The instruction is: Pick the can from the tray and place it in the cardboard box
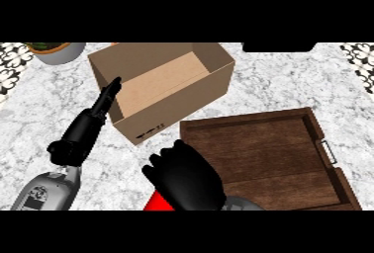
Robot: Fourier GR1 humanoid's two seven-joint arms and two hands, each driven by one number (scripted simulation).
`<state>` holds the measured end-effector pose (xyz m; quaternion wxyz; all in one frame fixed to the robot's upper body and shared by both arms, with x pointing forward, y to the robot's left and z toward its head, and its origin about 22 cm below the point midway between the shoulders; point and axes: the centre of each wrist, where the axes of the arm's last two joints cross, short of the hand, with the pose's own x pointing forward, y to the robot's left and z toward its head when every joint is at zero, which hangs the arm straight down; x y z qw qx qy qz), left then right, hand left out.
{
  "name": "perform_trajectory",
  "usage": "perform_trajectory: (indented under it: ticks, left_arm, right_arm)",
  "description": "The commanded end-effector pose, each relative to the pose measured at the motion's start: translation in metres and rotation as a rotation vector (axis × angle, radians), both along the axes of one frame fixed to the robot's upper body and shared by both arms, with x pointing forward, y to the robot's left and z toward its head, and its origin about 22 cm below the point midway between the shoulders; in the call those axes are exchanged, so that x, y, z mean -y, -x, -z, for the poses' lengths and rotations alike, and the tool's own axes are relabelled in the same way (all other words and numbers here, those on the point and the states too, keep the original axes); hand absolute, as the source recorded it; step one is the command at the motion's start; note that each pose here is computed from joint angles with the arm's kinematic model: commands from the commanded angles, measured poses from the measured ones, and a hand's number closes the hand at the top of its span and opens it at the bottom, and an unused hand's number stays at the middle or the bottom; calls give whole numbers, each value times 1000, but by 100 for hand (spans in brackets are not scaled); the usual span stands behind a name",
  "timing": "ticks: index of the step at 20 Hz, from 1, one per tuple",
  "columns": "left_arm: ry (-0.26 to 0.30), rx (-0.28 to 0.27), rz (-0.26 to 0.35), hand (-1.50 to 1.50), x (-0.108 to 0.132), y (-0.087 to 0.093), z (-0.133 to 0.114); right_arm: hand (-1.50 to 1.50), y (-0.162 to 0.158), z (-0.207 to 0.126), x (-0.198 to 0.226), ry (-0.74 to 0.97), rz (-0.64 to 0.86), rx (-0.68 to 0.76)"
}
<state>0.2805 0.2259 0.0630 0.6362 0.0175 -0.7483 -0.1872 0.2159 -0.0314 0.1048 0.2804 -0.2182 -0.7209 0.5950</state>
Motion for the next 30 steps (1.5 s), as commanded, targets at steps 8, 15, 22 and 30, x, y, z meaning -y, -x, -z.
perform_trajectory:
  ticks: [8, 15, 22, 30]
  left_arm:
    - [25, -119, 52, 0, 3, 12, 27]
    - [9, -102, 53, 0, 28, 6, 29]
    - [7, -116, 70, 0, 38, 0, 17]
    - [2, -110, 76, 0, 21, -1, 22]
  right_arm:
    - [150, 39, -91, 40, -283, 25, 3]
    - [150, 13, -118, 39, -348, 123, -7]
    - [150, -41, -142, 19, -365, 188, -7]
    - [150, -89, -144, -11, -403, 225, -52]
